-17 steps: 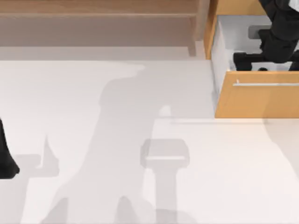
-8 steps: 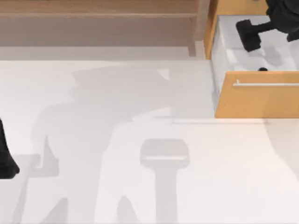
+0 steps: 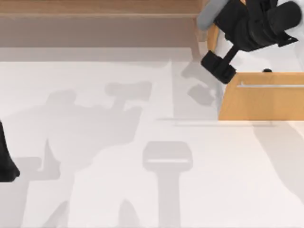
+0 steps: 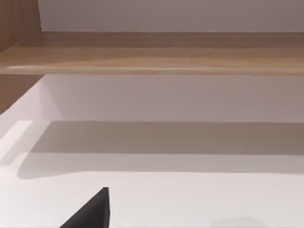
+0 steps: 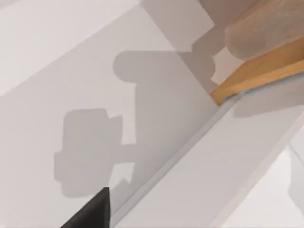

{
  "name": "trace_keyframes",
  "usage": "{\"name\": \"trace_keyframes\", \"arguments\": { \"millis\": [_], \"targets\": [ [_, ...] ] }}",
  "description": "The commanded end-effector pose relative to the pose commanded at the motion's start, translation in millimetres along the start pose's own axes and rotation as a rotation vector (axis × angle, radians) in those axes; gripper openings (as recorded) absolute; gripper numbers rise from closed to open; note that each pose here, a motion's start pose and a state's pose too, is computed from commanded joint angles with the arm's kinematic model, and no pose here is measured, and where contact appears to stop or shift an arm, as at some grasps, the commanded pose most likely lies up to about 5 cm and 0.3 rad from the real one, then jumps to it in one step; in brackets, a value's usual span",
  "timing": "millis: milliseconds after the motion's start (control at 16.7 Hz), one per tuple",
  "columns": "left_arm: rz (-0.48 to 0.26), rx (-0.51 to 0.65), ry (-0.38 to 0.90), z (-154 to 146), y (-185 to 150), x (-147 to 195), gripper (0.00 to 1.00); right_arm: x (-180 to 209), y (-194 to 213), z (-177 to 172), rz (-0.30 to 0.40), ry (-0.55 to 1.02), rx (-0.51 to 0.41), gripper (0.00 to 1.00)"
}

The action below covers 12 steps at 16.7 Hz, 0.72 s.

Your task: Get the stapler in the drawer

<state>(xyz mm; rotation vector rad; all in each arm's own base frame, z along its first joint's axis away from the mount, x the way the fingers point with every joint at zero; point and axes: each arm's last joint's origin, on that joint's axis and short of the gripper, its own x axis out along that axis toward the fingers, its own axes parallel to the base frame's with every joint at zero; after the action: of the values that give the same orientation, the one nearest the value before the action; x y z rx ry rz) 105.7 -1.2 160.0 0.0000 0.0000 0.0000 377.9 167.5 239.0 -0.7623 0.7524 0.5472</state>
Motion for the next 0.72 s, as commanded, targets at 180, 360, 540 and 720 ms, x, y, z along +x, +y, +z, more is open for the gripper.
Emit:
{"name": "trace_keyframes", "arguments": {
  "millis": [180,360,540,720],
  "targets": [
    [0.0,0.0,0.0,0,0,0,1.0,8,50,-13,-0.016,-0.076,-0.269,1.0],
    [0.0,0.0,0.0,0,0,0,1.0,16,95,-39,-0.058,-0.139,-0.515,1.0],
    [0.0,0.0,0.0,0,0,0,1.0,20,127,-68,-0.142,-0.203,-0.714,1.0],
    [0.0,0.0,0.0,0,0,0,1.0,19,145,-97,-0.268,-0.263,-0.847,1.0]
  ]
}}
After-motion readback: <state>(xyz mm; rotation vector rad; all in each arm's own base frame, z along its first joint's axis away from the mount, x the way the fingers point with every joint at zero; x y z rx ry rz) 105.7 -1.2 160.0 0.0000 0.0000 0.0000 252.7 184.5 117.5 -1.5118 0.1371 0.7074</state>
